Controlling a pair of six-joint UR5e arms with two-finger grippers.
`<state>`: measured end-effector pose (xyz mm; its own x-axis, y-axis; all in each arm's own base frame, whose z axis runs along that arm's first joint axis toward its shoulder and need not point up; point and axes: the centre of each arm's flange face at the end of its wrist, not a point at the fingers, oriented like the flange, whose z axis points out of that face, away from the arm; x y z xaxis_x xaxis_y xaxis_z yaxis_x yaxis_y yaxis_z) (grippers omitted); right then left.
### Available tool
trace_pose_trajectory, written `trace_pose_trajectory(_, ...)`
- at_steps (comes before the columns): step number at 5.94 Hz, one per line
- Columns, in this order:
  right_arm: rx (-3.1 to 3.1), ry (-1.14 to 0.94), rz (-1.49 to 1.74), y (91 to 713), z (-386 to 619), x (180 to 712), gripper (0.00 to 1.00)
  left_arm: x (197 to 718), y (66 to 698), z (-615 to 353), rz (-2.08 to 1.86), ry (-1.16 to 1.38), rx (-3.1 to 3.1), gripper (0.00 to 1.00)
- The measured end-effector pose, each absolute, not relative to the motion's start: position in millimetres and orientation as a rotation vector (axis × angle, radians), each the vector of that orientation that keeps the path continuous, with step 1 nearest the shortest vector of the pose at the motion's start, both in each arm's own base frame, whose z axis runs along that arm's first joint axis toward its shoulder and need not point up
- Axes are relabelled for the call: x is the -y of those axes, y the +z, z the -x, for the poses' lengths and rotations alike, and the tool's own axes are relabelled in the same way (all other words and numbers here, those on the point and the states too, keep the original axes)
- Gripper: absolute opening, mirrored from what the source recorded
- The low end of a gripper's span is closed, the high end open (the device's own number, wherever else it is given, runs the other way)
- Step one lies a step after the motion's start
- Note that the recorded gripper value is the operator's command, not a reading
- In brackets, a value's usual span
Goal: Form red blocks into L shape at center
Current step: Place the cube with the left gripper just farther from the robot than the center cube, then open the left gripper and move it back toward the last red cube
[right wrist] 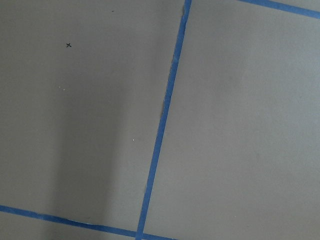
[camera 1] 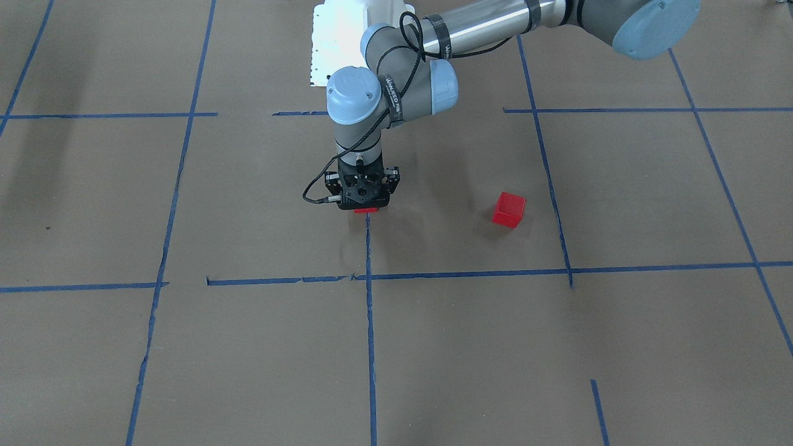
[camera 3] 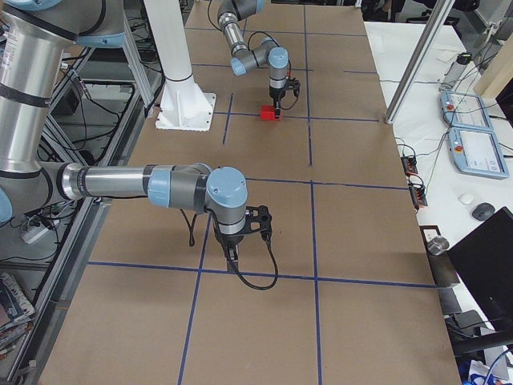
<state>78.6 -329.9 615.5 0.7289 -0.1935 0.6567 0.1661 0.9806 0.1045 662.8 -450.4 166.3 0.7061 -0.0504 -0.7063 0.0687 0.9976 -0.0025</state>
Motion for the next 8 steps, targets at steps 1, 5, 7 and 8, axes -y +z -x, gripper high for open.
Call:
trace_pose_trajectory(1,0.727,-0.198,-0.04,615.6,-78.7,330.2,1.0,448.6,166.7,-664.0,-0.023,-0.064,-0.783,0.29)
trace_pose_trajectory(5,0.727,-0.198,-0.04,615.6,-78.7,330.4,1.0,447.9,166.7,-664.4,-0.023,-0.063,-0.784,0.45)
trace_pose_trajectory(7,0.727,-0.198,-0.039,615.7,-78.7,330.4,1.0,448.4,168.2,-663.9,-0.024,-0.06,-0.782,0.45)
trace_pose_trajectory(8,0.727,-0.198,-0.04,615.7,-78.7,330.4,1.0,448.8,168.8,-663.8,-0.024,-0.059,-0.781,0.46)
